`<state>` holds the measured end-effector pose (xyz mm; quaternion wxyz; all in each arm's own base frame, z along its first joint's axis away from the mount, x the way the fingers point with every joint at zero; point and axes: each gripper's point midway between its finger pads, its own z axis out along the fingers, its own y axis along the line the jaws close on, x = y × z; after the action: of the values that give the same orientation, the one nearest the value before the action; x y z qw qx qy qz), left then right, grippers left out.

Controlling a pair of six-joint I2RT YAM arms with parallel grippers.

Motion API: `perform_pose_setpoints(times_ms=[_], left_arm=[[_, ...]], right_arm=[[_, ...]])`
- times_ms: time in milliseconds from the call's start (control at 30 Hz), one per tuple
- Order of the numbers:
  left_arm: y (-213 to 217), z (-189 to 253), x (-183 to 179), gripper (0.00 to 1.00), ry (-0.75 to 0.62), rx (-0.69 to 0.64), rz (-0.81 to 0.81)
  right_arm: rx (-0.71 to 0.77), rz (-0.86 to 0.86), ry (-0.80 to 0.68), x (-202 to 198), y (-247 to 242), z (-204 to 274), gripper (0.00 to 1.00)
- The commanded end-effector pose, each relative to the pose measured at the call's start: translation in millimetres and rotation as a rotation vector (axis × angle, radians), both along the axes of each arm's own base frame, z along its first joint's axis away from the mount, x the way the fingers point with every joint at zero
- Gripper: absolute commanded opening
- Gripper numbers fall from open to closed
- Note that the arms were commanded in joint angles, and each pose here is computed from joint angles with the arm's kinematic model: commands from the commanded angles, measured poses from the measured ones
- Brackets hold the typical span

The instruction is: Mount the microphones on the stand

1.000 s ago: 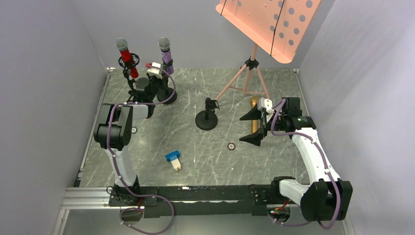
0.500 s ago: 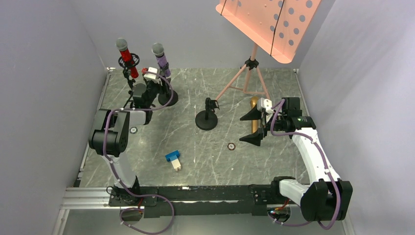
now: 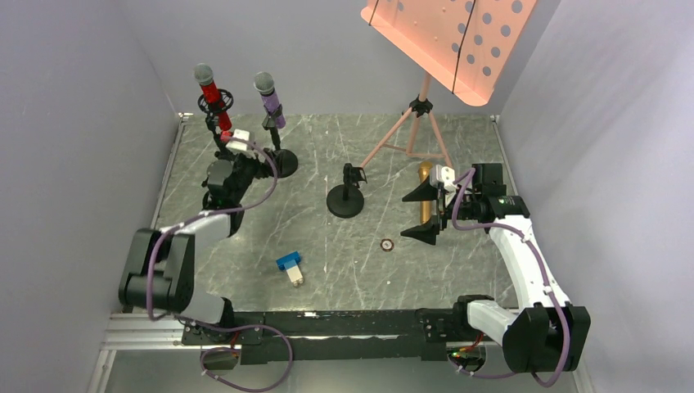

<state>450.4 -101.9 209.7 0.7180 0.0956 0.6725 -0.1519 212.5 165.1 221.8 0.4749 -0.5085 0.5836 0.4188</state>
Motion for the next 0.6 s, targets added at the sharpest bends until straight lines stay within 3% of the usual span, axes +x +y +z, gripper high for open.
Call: perform_pose_setpoints(times_ms=[0,167,333,567], left_arm=[[2.7,-0.8,-40.5,0.99,0.112,-0.132,0.027],[-12.8,-18.0,-89.1,0.99,0.329,-0.249,-0.056],[-41.7,-10.3,-129.2,0.99,0.424,-0.313,-0.248],[-56.1,10.7,-158.4,0.99,0.48,-0.212,-0.402]], right_arm=[[0.007,0.006,-0.11,4.4,0.0,18.8,1.0],[0.01,-0.076,-0.055,15.9,-2.4,13.1,1.0],[0.011,-0.135,-0.016,22.9,-4.6,0.0,1.0],[-0.037,-0.141,-0.012,27.5,-8.7,-8.0,1.0]])
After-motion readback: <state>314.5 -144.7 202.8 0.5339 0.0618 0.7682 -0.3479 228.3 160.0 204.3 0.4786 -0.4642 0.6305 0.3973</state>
